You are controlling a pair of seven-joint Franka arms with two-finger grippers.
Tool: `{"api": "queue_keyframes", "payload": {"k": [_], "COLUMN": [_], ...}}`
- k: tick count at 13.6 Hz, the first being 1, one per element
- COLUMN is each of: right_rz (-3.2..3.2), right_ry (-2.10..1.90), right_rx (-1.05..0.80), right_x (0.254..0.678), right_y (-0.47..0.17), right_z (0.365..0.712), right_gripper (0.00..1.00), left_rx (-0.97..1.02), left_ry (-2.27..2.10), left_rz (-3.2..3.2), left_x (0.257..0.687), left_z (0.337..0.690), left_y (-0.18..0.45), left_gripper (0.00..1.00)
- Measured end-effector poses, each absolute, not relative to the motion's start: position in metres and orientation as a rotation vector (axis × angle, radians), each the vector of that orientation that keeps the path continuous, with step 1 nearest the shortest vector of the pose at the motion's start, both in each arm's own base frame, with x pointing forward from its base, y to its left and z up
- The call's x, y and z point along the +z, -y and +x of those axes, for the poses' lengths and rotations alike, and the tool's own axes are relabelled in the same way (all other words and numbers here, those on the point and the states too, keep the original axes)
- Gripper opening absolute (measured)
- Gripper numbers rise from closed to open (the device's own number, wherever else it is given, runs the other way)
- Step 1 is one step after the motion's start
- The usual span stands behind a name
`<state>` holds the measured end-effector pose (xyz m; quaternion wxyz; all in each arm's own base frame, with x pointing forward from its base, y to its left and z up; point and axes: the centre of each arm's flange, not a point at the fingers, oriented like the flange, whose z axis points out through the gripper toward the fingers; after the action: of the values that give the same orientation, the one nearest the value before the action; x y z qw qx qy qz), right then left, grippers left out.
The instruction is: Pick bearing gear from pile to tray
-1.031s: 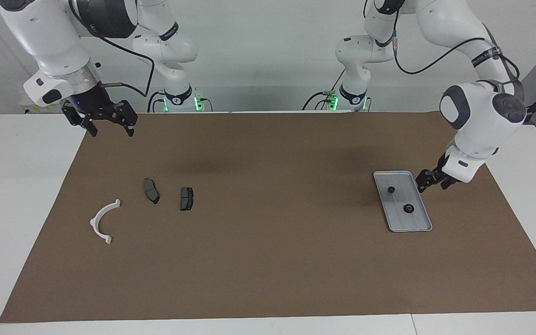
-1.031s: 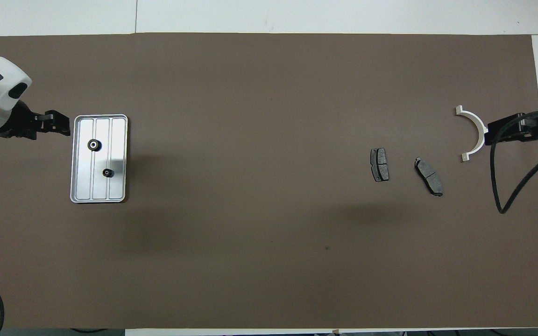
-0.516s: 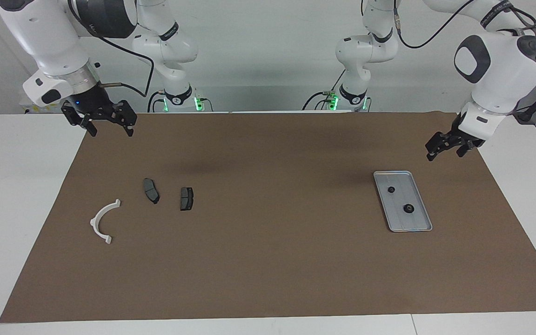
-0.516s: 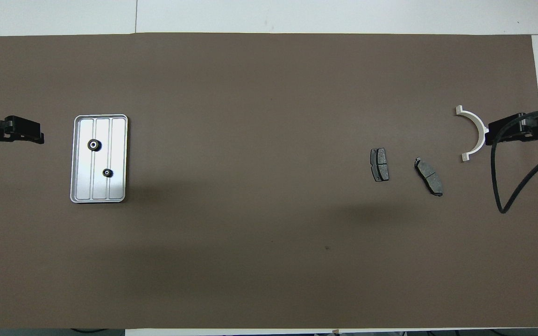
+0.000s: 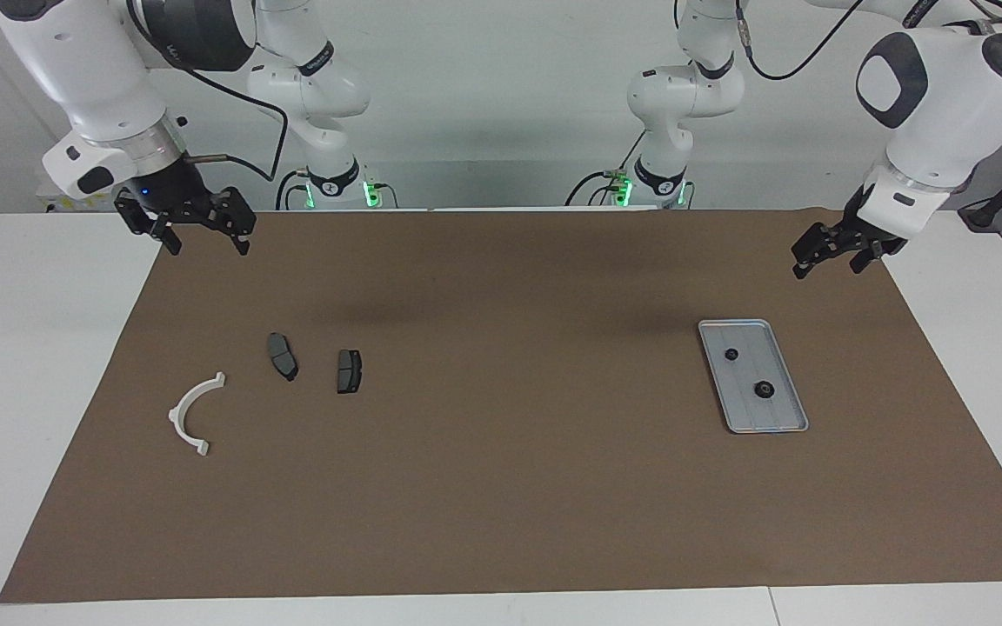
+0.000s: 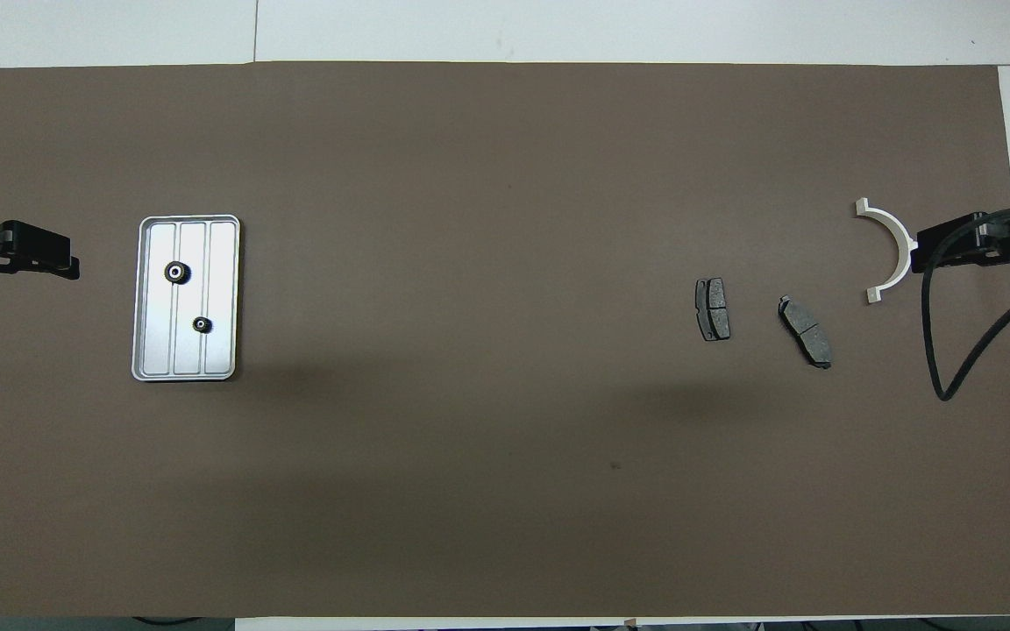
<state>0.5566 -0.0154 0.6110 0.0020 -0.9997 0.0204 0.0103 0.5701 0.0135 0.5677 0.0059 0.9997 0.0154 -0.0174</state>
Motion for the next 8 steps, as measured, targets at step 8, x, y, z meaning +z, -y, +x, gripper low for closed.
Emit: {"api": "queue_keyframes", "payload": {"k": [8], "right_rz": [-3.137], "right_ry": [-0.065], "right_rx": [0.033], "right_x": [0.611], "right_y": [0.016], "right_z": [0.557], "right_gripper": [1.0], "left_rx": [-0.017], "left_ry": [-0.048], "left_rz": [3.126], "left_x": [0.588], "left_z": [0.563], "left_y": [-0.013], "left_gripper": [1.0]}}
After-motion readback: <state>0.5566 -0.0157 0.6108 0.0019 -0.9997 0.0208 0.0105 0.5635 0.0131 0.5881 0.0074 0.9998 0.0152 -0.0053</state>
